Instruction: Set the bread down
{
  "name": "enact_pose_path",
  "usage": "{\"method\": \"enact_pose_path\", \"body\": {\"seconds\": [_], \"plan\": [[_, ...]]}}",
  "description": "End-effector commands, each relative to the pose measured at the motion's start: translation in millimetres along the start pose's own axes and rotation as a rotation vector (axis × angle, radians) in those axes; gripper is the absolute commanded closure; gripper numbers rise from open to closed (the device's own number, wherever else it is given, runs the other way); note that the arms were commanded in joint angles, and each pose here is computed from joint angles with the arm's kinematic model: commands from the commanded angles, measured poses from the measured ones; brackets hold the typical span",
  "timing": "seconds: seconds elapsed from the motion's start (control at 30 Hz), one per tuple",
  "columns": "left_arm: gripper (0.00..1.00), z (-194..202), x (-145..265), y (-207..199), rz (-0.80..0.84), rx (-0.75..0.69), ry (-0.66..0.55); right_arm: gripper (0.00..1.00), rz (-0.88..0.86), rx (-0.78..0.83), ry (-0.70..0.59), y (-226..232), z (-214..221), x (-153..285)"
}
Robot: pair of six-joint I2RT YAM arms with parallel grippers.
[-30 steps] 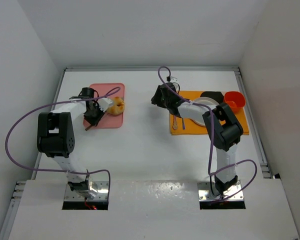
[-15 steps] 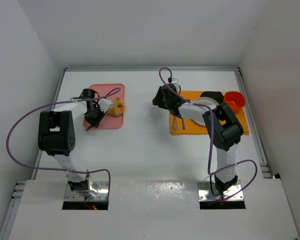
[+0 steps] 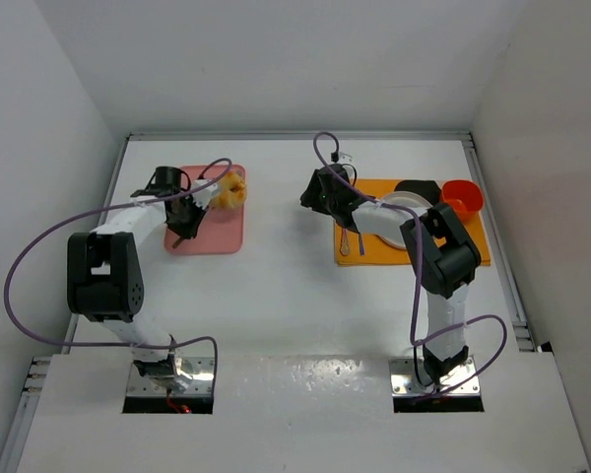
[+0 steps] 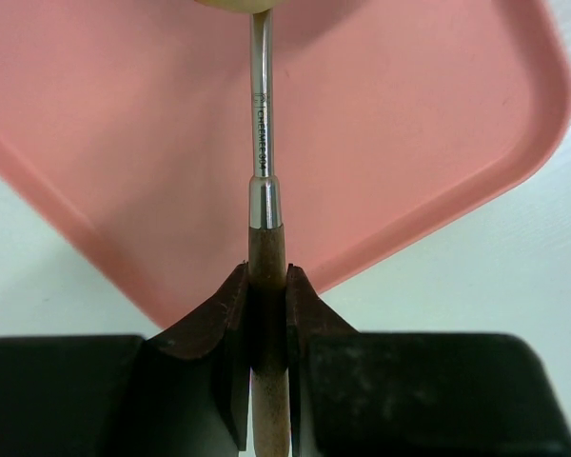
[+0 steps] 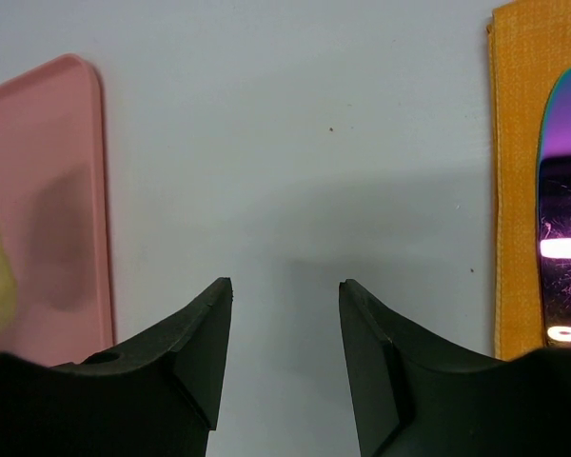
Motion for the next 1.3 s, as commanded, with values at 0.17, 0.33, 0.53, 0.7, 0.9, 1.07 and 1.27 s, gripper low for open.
{"method": "enact_pose_path", "body": {"seconds": [0.17,0.33,0.53,0.7,0.9,1.07,1.27], "plan": [[1.00,-63,38,-9,0.032,-0.012,-0.209,0.51,-0.061,0.010,-0.098,4,-50,35],[1.00,-108,54,-45,0.087,-0.097,-0.202,0.51,-0.018,0.087,-0.036,-47,-65,89],[1.00,-152,48,-108,0.140,-0.186,-0.186,0.51,0.178,0.136,0.103,-143,-41,167],[1.00,-189,21,-184,0.204,-0.274,-0.164,0.50,0.336,0.061,0.233,-207,17,237],[1.00,-217,6,-275,0.252,-0.388,-0.186,0.48,0.437,-0.086,0.294,-248,73,278],[1.00,-212,-27,-331,0.293,-0.407,-0.161,0.48,0.413,-0.147,0.286,-249,89,286],[1.00,-189,-55,-376,0.263,-0.489,-0.129,0.48,0.426,-0.193,0.289,-250,100,285]]}}
Point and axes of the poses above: each gripper's point midway between its finger pads, its own x axis back along the fingers, its own y axis along the line the jaws close on, z = x × y, the point moved 1 cm from there along x, back along the fingers, and after that the axes turned 12 degrees about x, right-handed, at the moved point
